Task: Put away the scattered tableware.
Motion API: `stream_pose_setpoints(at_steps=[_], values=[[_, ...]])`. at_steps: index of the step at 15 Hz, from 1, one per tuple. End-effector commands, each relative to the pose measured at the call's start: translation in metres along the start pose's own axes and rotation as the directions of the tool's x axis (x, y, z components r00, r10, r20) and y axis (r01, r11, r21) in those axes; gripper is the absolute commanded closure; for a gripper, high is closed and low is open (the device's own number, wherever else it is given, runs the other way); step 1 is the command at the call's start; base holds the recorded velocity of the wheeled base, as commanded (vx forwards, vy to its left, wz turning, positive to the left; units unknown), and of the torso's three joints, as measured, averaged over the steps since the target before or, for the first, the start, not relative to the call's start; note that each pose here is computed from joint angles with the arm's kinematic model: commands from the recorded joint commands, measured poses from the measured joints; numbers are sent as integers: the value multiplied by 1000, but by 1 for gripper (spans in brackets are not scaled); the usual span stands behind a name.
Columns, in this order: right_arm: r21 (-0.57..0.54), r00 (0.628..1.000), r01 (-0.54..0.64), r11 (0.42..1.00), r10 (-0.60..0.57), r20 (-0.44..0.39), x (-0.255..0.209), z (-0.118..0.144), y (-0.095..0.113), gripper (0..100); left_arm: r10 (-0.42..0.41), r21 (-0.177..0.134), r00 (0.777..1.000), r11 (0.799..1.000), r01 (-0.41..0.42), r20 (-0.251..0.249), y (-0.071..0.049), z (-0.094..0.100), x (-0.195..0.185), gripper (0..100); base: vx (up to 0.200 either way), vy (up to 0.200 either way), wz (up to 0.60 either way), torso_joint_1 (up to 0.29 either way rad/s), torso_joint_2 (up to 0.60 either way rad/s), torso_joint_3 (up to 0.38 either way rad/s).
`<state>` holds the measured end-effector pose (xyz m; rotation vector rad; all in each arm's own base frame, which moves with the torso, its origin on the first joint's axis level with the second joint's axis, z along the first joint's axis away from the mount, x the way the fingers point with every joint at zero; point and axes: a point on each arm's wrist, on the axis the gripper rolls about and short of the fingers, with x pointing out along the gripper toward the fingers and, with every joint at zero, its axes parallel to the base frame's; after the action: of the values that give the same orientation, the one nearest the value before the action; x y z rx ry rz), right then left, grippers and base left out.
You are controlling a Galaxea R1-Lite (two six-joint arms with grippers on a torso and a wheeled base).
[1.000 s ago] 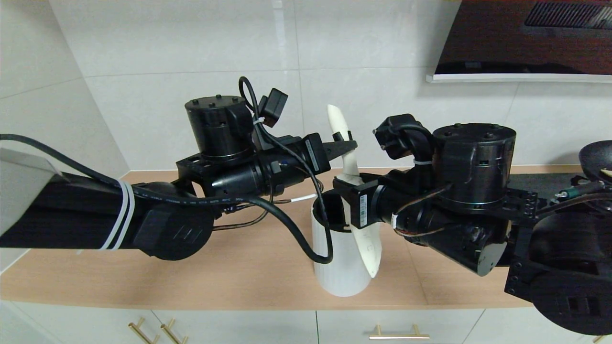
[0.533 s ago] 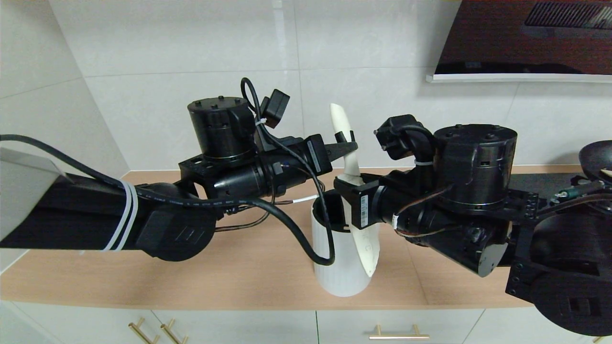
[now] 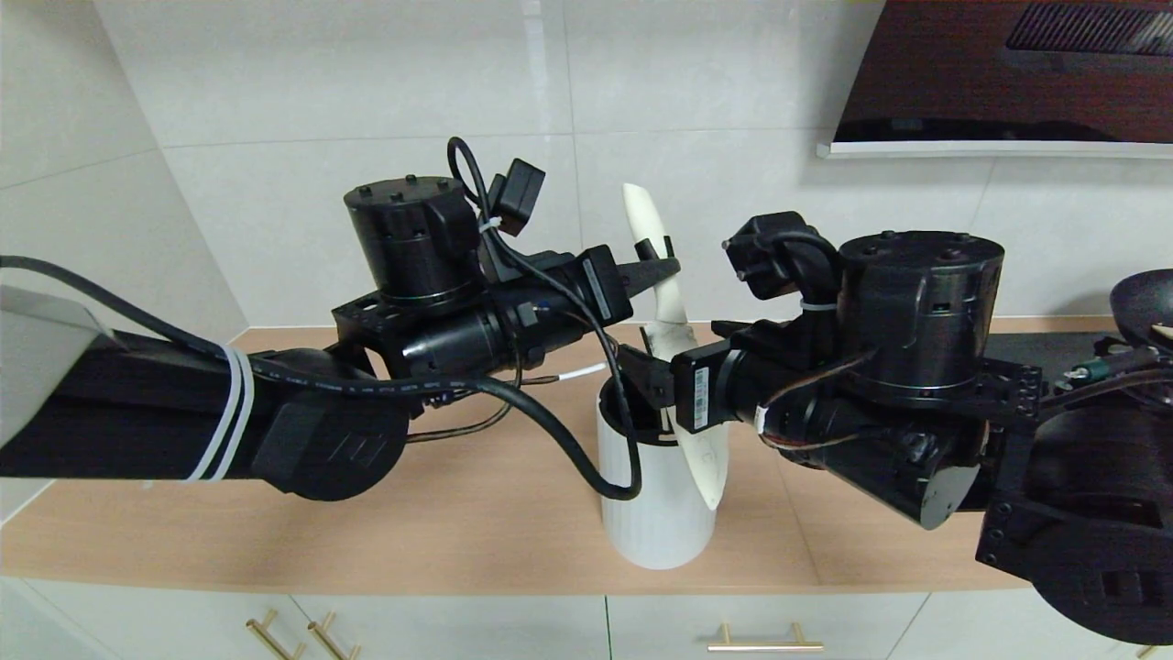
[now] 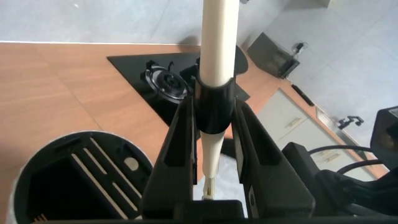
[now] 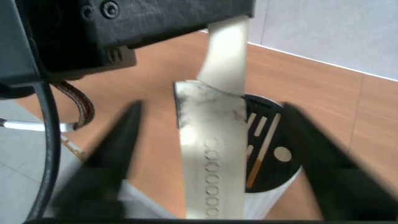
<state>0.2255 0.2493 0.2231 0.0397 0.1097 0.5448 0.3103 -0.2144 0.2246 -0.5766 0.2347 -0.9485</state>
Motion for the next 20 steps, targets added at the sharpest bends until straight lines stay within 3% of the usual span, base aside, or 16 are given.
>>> stream_pose_setpoints(at_steps=[1, 4, 6, 9, 11, 13, 14, 15, 17, 20], values=[[15, 1000, -3, 1000, 2, 18, -5, 6, -1, 0, -4, 9, 1000, 1000, 4, 27, -8, 7, -6, 100, 0, 0, 0, 0, 0, 0], [30, 998, -5, 1000, 3, 63, -22, 21, -5, 0, -13, 31, 998, 999, 11, 57, -19, 17, -18, 100, 0, 0, 0, 0, 0, 0], [40, 995, 10, 999, -14, 99, -37, 33, -16, 0, 10, 105, 996, 994, -19, 90, -17, 26, -28, 100, 0, 0, 0, 0, 0, 0], [52, 989, 58, 997, -64, 134, -46, 44, -33, 0, 96, 230, 978, 963, -139, 187, -14, 33, -32, 100, 0, 0, 0, 0, 0, 0], [51, 989, 61, 997, -68, 130, -44, 43, -34, 0, 108, 279, 964, 944, -176, 242, -12, 34, -29, 100, 0, 0, 0, 0, 0, 0], [49, 990, 62, 997, -68, 126, -44, 42, -34, 0, 118, 287, 960, 939, -191, 253, -11, 33, -28, 100, 0, 0, 0, 0, 0, 0], [50, 990, 62, 997, -68, 127, -44, 42, -34, 0, 120, 307, 961, 931, -197, 251, -10, 32, -28, 100, 0, 0, 0, 0, 0, 0], [50, 989, 62, 997, -68, 129, -45, 43, -34, 0, 126, 329, 962, 922, -204, 244, -9, 30, -29, 100, 0, 0, 0, 0, 0, 0], [49, 990, 62, 997, -68, 126, -44, 42, -34, 0, 152, 421, 966, 878, -228, 208, 0, 19, -27, 100, 0, 0, 0, 0, 0, 0], [48, 990, 63, 997, -68, 123, -43, 41, -34, 0, 104, 510, 966, 833, -215, 238, 8, 5, -19, 100, 0, 0, 0, 0, 0, 0]])
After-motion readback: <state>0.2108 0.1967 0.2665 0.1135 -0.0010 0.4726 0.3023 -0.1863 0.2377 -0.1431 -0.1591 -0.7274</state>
